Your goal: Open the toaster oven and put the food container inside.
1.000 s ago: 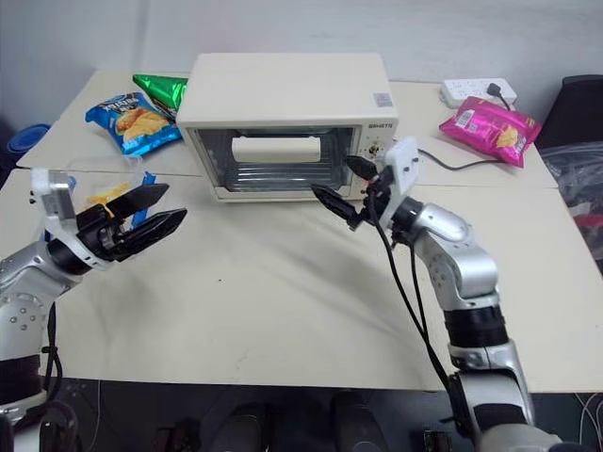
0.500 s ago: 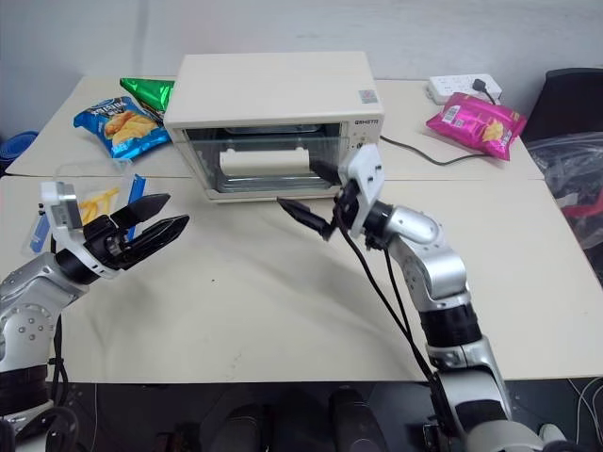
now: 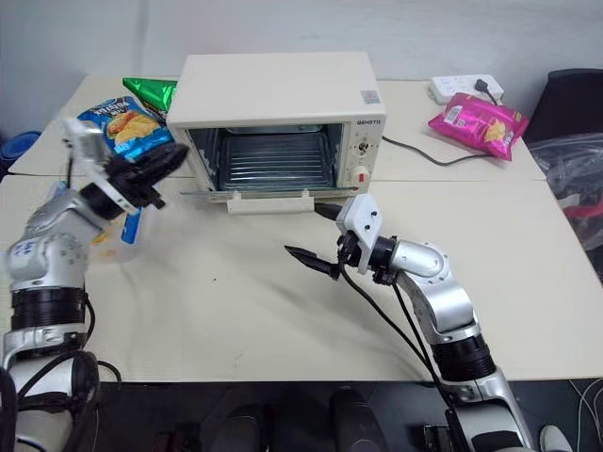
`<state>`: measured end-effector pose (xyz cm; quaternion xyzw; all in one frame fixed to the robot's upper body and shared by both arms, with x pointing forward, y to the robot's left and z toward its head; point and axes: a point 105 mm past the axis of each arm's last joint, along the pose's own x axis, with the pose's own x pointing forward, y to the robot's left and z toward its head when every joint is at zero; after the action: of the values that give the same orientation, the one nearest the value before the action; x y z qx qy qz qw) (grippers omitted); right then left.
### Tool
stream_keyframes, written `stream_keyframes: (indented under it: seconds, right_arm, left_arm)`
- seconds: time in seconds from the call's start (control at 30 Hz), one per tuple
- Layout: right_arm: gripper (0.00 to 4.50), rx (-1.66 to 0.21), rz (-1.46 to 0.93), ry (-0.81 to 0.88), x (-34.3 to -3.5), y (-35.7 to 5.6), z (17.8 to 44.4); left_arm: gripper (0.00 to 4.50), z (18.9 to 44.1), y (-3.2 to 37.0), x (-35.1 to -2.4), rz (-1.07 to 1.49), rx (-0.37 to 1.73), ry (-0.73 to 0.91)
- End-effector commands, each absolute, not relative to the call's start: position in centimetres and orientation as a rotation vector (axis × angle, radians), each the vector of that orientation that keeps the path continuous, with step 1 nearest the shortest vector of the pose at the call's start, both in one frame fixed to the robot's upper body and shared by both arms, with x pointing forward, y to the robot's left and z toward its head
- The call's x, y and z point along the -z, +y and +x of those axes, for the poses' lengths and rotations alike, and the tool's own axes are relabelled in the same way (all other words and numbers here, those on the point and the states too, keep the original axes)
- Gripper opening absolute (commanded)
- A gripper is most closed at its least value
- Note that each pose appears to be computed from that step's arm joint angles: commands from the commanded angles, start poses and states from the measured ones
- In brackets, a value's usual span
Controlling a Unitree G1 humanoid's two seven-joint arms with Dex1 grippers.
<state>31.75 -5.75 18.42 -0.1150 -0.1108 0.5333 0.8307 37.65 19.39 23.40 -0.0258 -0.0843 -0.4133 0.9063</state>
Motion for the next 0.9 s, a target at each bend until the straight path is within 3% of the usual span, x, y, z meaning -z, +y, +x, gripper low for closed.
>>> stream_keyframes:
  seconds: [0.03, 0.17, 0.4, 0.47, 0.67, 0.87, 0.9]
  right_arm:
    - [4.50, -1.109, -0.261, -0.253, -18.1, -6.7, 31.1]
    - [4.50, -1.046, -0.255, -0.191, -15.8, -9.1, 30.1]
    - [4.50, -0.884, -0.223, -0.115, -12.6, -15.9, 25.4]
    - [4.50, -0.834, -0.224, -0.206, -14.1, -16.9, 25.0]
    - [4.50, -0.834, -0.231, -0.247, -15.5, -17.4, 25.7]
    - [4.50, -0.928, -0.187, -0.340, -16.9, -14.5, 26.8]
    - [4.50, -0.950, -0.170, -0.358, -17.3, -13.9, 26.8]
  left_arm:
    - [0.01, 36.9, 17.8, -21.8, 0.066, 0.958, -0.122]
    - [0.01, 36.4, 17.3, -19.5, 0.127, 0.990, -0.059]
    - [0.01, 35.4, 17.8, -15.8, 0.225, 0.947, 0.028]
    - [0.01, 35.0, 18.1, -15.2, 0.244, 0.934, 0.038]
    - [0.01, 34.5, 18.6, -14.5, 0.220, 0.889, 0.048]
    - [0.01, 33.8, 19.9, -14.5, 0.199, 0.793, 0.014]
    - [0.39, 33.3, 20.1, -15.3, 0.141, 0.765, -0.030]
